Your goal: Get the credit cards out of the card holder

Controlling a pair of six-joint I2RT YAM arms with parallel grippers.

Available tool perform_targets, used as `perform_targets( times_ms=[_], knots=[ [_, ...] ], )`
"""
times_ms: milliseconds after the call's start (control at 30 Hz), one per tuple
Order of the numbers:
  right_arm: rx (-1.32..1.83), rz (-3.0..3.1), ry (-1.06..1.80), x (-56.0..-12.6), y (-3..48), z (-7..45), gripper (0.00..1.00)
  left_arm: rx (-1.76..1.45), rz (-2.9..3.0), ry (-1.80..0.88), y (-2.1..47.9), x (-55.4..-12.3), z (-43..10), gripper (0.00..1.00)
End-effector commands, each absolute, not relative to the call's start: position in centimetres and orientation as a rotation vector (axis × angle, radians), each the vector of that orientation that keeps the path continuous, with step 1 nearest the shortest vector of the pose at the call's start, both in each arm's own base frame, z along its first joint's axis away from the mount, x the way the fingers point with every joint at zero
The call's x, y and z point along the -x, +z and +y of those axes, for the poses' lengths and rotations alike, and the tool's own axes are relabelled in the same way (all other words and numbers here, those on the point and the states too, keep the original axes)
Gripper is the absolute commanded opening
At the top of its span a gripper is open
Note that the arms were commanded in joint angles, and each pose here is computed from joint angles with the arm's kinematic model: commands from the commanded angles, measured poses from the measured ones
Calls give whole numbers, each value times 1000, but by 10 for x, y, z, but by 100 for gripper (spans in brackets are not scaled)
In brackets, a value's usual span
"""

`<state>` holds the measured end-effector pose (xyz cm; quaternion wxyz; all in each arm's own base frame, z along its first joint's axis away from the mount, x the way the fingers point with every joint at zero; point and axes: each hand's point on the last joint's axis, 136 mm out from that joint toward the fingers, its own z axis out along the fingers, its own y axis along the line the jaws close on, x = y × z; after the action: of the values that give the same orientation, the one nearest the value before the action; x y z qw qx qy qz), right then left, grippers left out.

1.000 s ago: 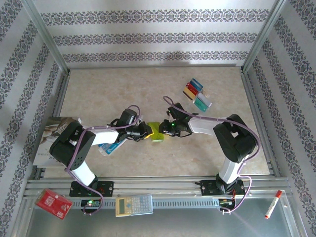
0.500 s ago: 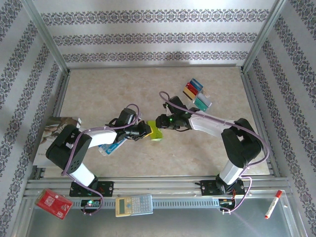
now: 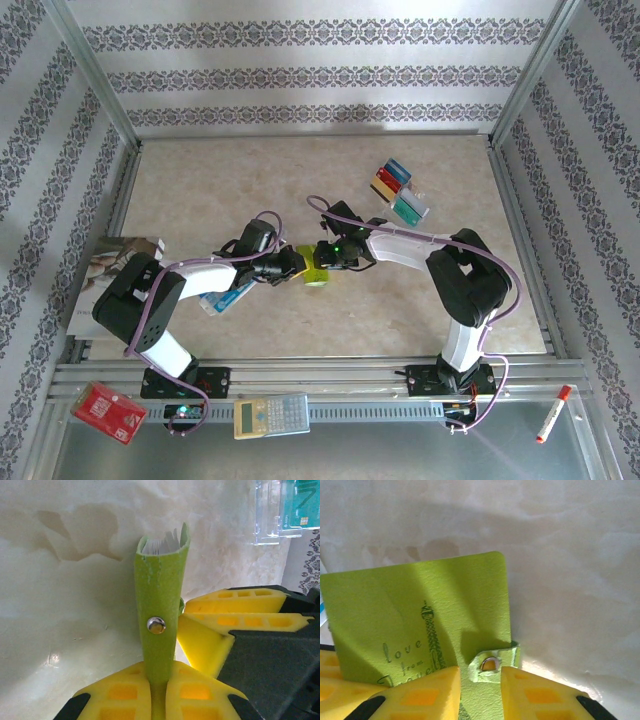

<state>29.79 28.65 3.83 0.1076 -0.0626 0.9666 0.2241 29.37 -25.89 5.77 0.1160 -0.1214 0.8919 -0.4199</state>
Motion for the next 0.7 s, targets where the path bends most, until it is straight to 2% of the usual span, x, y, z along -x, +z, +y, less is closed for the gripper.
perform_targets(
  times_ms=[0,233,500,667],
  knots=[
    [193,2848,566,-301,34,284,28,333,2599,-1233,61,-294,-262,0],
    [166,2860,477,-305,29,275,29,340,2609,-1228,59,-293,-261,0],
    [133,2850,385,-309,34,269,26,346,2626,-1205,56,-291,-258,0],
    [165,2855,447,-306,37,282,24,340,2632,-1208,54,-290,-259,0]
  ],
)
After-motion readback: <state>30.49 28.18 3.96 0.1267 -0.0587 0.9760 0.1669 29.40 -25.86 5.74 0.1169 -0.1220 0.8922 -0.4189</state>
